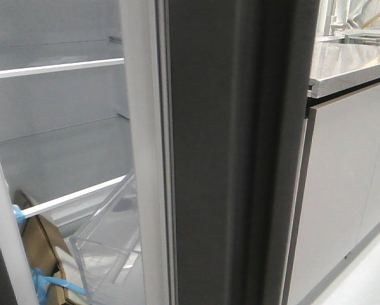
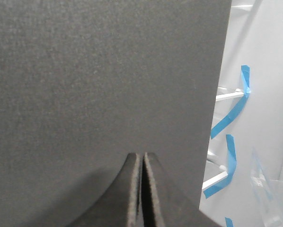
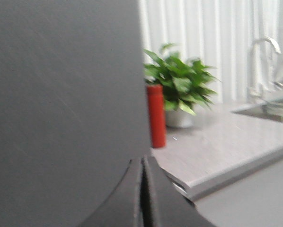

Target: Close fridge door

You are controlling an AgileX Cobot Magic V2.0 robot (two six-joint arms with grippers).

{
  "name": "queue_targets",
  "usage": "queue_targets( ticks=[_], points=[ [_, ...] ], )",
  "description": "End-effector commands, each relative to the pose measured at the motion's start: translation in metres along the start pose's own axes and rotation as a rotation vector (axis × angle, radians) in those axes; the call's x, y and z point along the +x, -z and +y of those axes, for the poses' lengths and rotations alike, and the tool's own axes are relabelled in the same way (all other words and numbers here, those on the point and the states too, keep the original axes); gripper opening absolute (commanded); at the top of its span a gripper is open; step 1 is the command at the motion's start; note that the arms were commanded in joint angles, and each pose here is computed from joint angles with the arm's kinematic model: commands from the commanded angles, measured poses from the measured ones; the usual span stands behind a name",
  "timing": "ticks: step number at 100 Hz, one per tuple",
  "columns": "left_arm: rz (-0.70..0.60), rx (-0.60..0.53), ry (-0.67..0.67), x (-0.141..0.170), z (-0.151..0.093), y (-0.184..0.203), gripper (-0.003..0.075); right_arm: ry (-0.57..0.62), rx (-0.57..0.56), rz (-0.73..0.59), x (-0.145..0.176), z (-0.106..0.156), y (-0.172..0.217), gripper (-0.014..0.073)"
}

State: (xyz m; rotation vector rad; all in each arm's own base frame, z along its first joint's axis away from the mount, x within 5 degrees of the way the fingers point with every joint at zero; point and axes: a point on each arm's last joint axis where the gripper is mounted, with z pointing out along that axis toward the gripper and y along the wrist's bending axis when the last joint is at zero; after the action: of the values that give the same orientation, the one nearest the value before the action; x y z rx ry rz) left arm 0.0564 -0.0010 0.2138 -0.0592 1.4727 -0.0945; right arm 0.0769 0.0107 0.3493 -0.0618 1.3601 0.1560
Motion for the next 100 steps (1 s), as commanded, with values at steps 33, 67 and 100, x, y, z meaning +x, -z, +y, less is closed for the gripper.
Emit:
queue_targets(
  ticks=[33, 67, 100],
  points=[
    [-0.03, 0.006, 0.005, 0.004, 0.0, -0.002, -0.0021, -0.096, -0.308, -0.17, -0.101, 0.036, -0.04, -0.0076],
    [-0.03, 0.006, 0.005, 0.004, 0.0, -0.002, -0.0021, -0.125, -0.454, -0.073, -0.129, 0.066, -0.071, -0.0076],
    [-0.03, 0.006, 0.005, 0.004, 0.0, -0.002, -0.0021, -0.126, -0.506, -0.02, -0.131, 0.088, -0.094, -0.0076]
  ],
)
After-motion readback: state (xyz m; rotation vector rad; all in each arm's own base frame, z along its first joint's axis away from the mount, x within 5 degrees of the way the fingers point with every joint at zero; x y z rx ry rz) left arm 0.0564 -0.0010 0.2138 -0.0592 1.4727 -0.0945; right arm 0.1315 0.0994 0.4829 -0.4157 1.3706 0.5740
